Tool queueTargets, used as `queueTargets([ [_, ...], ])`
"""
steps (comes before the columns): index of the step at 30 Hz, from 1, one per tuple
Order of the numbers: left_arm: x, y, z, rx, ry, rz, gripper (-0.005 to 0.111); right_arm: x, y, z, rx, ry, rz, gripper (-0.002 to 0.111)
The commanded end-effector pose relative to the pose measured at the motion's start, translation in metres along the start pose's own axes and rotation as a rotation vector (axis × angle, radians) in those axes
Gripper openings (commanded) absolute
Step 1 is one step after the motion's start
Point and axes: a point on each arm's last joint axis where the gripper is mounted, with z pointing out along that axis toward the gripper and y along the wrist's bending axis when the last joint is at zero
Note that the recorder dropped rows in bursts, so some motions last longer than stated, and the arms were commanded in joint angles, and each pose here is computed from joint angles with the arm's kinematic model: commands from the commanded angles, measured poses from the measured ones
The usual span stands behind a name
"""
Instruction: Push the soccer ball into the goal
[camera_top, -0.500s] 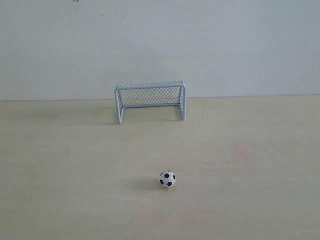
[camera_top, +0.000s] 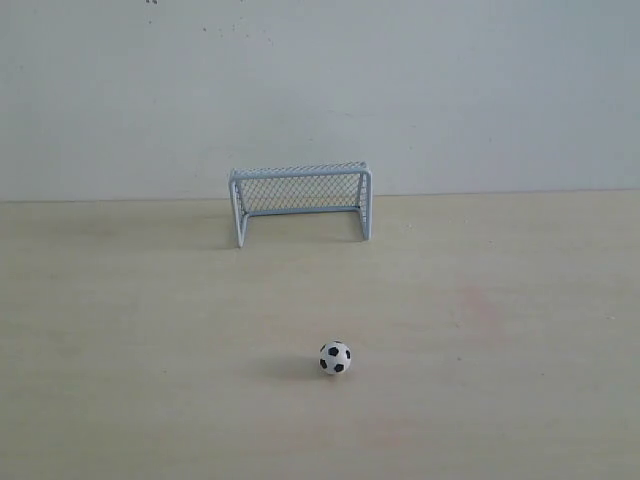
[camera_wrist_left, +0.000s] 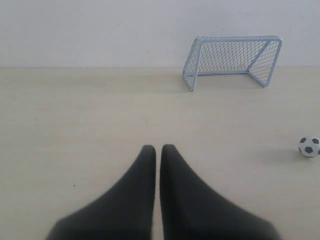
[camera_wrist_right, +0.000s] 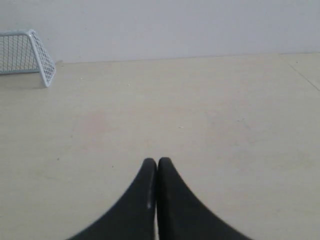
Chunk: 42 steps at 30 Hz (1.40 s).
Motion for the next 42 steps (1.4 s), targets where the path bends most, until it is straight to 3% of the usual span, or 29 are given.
queueTargets([
  [1,0.001,0.000,0.000,-0.003,0.001,-0.007,0.004,-0.021,0.000,-0.003,0.001,-0.237,-0.023,0.000],
  [11,0.001,0.000,0.000,-0.003,0.001,-0.007,0.004,-0.065,0.000,-0.028,0.001,-0.796,-0.007,0.000],
  [17,0.001,0.000,0.000,-0.003,0.001,-0.007,0.004,-0.103,0.001,-0.048,0.045,-0.810,-0.088,0.000],
  [21,0.001,0.000,0.000,-0.003,0.001,-0.007,0.004,-0.139,0.005,-0.054,0.042,-0.647,-0.150,0.000],
  [29,0.001,0.000,0.000,-0.003,0.001,-0.005,0.004,-0.166,0.013,-0.025,-0.060,0.024,-0.187,0.000],
  [33,0.001,0.000,0.000,-0.003,0.001,-0.005,0.004,-0.164,0.013,-0.007,-0.069,0.130,-0.183,0.000],
  [42,0.001,0.000,0.000,-0.003,0.001,-0.005,0.004,-0.163,0.013,-0.003,-0.077,0.153,-0.143,0.000],
])
